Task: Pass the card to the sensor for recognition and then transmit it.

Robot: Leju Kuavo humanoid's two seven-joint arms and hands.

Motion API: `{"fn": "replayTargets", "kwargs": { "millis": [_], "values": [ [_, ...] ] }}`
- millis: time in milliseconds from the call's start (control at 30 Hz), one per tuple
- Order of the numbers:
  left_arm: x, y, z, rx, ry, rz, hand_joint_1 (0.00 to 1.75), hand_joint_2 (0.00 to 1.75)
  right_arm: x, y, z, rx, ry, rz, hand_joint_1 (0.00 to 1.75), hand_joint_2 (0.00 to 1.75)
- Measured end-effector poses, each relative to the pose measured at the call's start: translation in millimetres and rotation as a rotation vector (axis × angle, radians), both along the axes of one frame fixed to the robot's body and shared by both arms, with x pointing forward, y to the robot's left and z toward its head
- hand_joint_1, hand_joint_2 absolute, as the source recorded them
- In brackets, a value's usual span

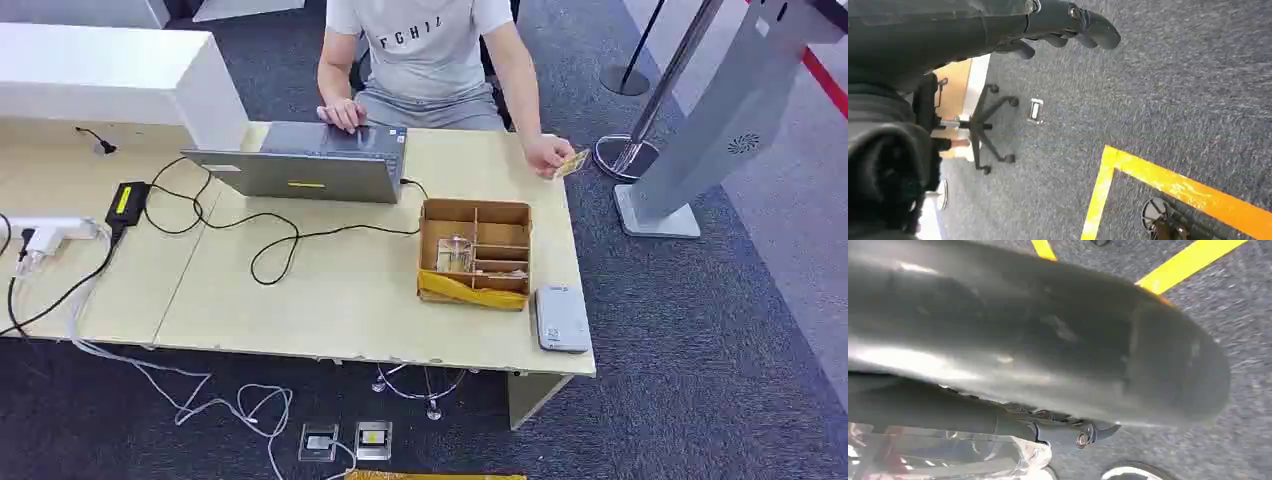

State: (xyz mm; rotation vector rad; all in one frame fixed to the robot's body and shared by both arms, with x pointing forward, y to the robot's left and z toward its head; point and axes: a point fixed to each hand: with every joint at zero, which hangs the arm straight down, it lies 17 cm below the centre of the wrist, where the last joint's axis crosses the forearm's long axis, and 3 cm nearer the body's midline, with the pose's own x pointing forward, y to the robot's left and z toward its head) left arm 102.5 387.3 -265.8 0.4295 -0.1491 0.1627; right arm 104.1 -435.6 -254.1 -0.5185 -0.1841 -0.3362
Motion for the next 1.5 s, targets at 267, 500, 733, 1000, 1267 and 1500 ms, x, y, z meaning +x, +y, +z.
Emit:
{"fn": "replayTargets", "kwargs": {
  "millis": [267, 500, 733, 1000, 1267, 1500],
  "values": [
    [0, -2, -1, -0.016, -0.002, 0.028, 0.00, 0.00, -12, 9, -3, 0.041, 0.045, -0.086, 0.00, 0.00],
    [-1, -2, -1, -0.017, 0.000, 0.030, 0.00, 0.00, -14, 11, -4, 0.050, 0.056, -0.100, 0.00, 0.00],
    [-5, 0, -1, -0.016, 0.015, 0.049, 0.00, 0.00, -15, -24, 4, 0.004, 0.068, -0.139, 0.00, 0.00],
    [-15, 4, -2, -0.027, 0.061, 0.100, 0.00, 0.00, 52, -209, 105, -0.414, -0.345, -0.120, 0.00, 1.75],
    [-4, -2, -3, -0.065, 0.012, 0.074, 0.00, 0.00, 141, -302, 230, -0.622, -0.570, 0.058, 0.00, 1.75],
    [0, 3, -2, -0.050, -0.005, 0.053, 0.00, 0.00, 223, -312, 336, -0.706, -0.591, 0.180, 0.00, 1.75]
  ]
}}
